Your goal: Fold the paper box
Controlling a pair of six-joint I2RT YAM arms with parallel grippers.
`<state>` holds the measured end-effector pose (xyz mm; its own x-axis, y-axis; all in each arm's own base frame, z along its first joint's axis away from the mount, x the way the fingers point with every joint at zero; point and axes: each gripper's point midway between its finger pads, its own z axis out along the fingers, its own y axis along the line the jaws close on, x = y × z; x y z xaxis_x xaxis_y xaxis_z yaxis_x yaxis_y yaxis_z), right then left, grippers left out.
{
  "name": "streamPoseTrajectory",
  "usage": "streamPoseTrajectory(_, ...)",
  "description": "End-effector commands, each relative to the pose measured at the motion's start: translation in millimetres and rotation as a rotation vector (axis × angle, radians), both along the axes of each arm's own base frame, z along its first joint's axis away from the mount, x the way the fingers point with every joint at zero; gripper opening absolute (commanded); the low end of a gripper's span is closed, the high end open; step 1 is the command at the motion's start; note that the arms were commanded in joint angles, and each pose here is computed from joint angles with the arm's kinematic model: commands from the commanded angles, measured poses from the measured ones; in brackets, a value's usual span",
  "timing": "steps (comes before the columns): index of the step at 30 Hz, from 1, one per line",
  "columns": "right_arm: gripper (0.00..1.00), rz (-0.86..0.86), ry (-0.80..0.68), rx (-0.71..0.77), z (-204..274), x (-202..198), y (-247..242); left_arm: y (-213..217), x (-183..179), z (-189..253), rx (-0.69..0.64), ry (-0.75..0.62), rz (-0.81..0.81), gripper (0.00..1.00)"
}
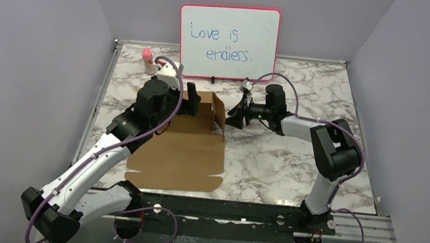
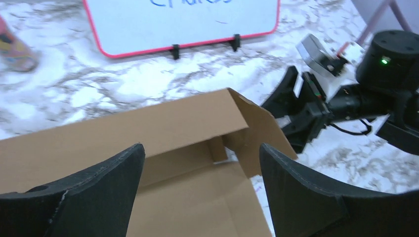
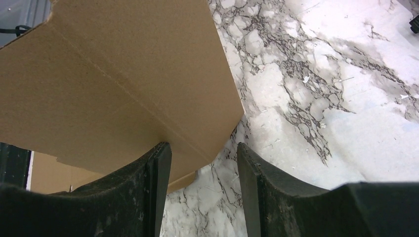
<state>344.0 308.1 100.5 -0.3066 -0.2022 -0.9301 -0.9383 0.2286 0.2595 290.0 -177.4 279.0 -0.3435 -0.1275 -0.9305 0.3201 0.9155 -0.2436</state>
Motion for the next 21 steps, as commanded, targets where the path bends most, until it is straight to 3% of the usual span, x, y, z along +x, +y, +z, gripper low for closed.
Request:
streamPoseTrajectory(1, 0.57, 0.014, -0.035, 0.009, 2, -1, 5, 36, 1, 6, 0.133, 0.073, 0.042, 0.9)
streamPoseTrajectory(6, 0.57, 0.013, -0.036, 0.008, 1, 0, 5, 87, 23, -5, 0.201, 0.147, 0.18, 0.98)
streamPoseTrajectory(11, 0.57, 0.011, -0.042, 0.005, 1, 0, 4, 134, 38, -22, 0.155, 0.215, 0.268, 0.99)
streamPoseTrajectory(16, 0.57, 0.016, -0.041, 0.008, 1, 0, 6, 151, 53, -42, 0.044, 0.267, 0.282, 0.99)
streamPoseTrajectory(21, 0.57, 0.021, -0.044, 0.006, 1, -1, 7, 161, 59, -54, 0.024, 0.276, 0.301, 0.99)
